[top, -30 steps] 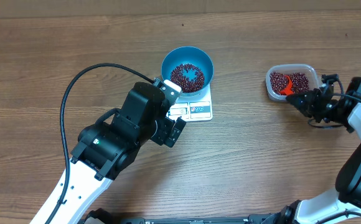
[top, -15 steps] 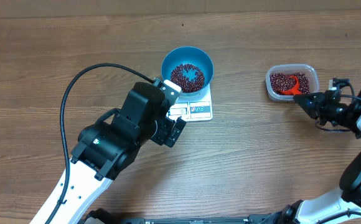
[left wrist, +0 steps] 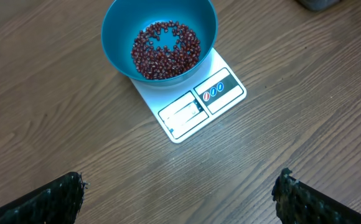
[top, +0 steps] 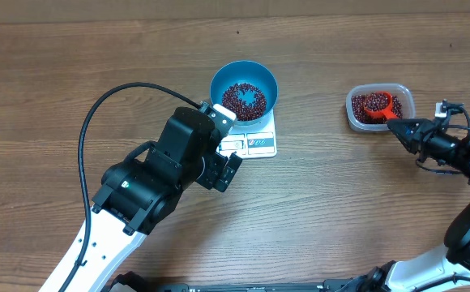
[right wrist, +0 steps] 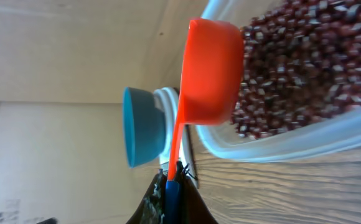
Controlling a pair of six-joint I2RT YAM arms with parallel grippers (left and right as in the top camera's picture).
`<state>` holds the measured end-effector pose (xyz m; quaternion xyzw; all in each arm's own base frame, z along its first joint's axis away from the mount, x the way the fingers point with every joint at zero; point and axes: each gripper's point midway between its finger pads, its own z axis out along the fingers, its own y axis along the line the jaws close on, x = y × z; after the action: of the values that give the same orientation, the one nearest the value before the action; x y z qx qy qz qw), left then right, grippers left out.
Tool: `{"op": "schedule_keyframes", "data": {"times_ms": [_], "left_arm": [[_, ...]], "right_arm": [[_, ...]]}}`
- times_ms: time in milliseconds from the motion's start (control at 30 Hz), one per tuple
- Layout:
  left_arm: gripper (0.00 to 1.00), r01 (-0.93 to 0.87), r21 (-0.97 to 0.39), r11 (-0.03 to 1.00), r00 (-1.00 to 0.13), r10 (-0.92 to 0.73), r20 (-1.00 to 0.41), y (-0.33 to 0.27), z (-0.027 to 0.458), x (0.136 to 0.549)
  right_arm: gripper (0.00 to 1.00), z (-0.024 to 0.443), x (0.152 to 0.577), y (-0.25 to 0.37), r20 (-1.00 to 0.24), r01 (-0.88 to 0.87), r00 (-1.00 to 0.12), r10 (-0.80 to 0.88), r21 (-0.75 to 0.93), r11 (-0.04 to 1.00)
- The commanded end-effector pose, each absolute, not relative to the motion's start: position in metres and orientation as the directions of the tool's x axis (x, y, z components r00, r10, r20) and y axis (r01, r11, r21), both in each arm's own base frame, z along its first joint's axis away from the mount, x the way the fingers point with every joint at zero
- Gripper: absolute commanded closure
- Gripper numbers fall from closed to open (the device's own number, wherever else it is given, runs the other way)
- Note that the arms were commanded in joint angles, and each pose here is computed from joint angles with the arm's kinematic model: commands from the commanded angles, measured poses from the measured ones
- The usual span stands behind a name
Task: Scoop item into bowl and weigh 150g on scale
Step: 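Drag the scoop through the red beans to fill it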
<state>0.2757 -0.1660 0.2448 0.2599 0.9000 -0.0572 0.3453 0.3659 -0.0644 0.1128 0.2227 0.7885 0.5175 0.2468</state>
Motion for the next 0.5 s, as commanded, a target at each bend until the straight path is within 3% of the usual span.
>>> {"op": "schedule_keyframes", "data": {"times_ms": [0,467], "left_arm": [[0.01,0.521,0.077,0.85,-0.625,0.441,-0.644,-0.167,0.242,0.276],[0.01,0.521,0.077,0.85,-0.625,0.441,-0.644,-0.167,0.242,0.276]], "right_arm": [[0.96,0.127,0.365,-0.059,-0.153,0.035,-0.784,0.601,0.957,0.289],[0.96,0.148,0.362,-0.051,-0.148,-0.044,-0.794,0.59,0.982,0.186]]}}
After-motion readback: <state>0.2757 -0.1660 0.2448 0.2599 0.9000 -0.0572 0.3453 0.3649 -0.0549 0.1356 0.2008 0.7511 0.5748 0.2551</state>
